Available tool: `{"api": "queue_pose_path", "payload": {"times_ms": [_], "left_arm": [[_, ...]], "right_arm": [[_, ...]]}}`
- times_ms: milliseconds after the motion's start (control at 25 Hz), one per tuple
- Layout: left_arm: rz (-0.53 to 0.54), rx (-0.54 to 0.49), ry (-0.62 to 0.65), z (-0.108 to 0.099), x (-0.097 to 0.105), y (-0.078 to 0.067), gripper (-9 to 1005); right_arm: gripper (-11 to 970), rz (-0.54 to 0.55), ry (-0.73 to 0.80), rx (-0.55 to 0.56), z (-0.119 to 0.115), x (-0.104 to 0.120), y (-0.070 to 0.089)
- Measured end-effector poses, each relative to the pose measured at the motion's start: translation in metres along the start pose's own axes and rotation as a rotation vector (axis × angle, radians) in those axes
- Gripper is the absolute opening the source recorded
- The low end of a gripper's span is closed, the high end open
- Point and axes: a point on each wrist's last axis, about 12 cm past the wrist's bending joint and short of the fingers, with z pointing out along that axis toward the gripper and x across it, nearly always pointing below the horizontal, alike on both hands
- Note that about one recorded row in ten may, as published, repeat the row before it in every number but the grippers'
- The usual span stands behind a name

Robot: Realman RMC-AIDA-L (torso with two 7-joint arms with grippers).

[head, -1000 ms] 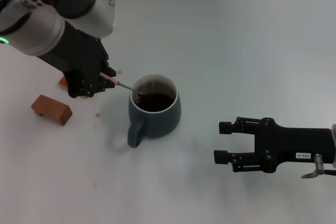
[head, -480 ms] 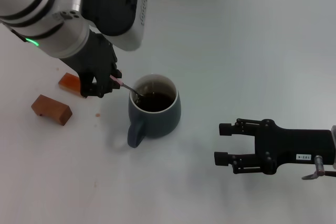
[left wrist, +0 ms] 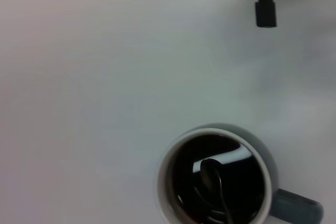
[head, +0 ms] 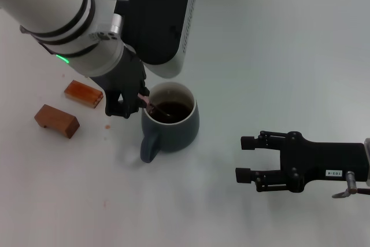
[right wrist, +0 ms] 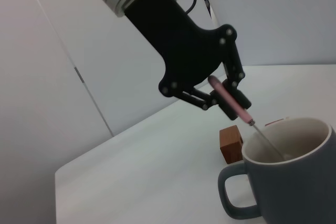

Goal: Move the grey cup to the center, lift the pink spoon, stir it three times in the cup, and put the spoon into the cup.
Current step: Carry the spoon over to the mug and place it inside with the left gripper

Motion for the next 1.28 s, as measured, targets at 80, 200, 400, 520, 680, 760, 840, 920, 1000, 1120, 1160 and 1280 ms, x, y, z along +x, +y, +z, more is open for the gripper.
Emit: {"api": "queue_pose_path", "payload": {"times_ms": [80, 200, 400, 520, 680, 760, 840, 920, 1000, 1120, 1160, 1280], "left_arm": [[0.000, 0.000, 0.000, 0.000, 0.000, 0.000, 134], [0.001, 0.040, 0.024, -0.001, 0.003, -0.006, 134], [-0.011, 0.020, 0.057, -0.002, 0.008, -0.004, 134], [-0.012, -0.010, 0.053, -0.002, 0.007, 0.000, 134], [-0.011, -0.055, 0.057, -0.002, 0.005, 0.007, 134], [-0.006, -0.058, 0.059, -0.002, 0.004, 0.007, 134], [-0.003, -0.060, 0.058, -0.002, 0.003, 0.007, 133], [0.008, -0.058, 0.039, -0.002, -0.001, 0.007, 133], [0.028, -0.041, 0.017, -0.001, -0.006, 0.003, 133], [0.041, -0.027, 0.016, 0.000, -0.008, 0.000, 133], [0.045, -0.022, 0.019, 0.000, -0.009, -0.001, 133], [0.046, -0.002, 0.035, 0.001, -0.007, -0.004, 133]], "right_arm": [[818, 0.000, 0.000, 0.000, 0.000, 0.000, 0.000], [819, 0.000, 0.000, 0.000, 0.000, 0.000, 0.000], [819, -0.004, 0.000, -0.002, 0.001, -0.001, -0.001], [818, -0.004, 0.000, -0.002, 0.001, -0.001, -0.001], [818, -0.003, 0.000, -0.002, 0.001, -0.001, 0.000], [818, -0.002, 0.000, -0.002, 0.001, -0.001, 0.000], [818, -0.002, 0.000, -0.001, 0.000, -0.001, 0.000], [818, -0.001, 0.000, -0.002, 0.001, -0.001, 0.000], [818, -0.001, 0.001, -0.002, 0.000, -0.001, -0.001], [819, -0.001, 0.001, -0.002, 0.001, -0.001, -0.001], [819, -0.001, 0.001, -0.002, 0.001, -0.002, -0.001], [819, 0.000, 0.002, -0.002, 0.000, -0.001, -0.001]]}}
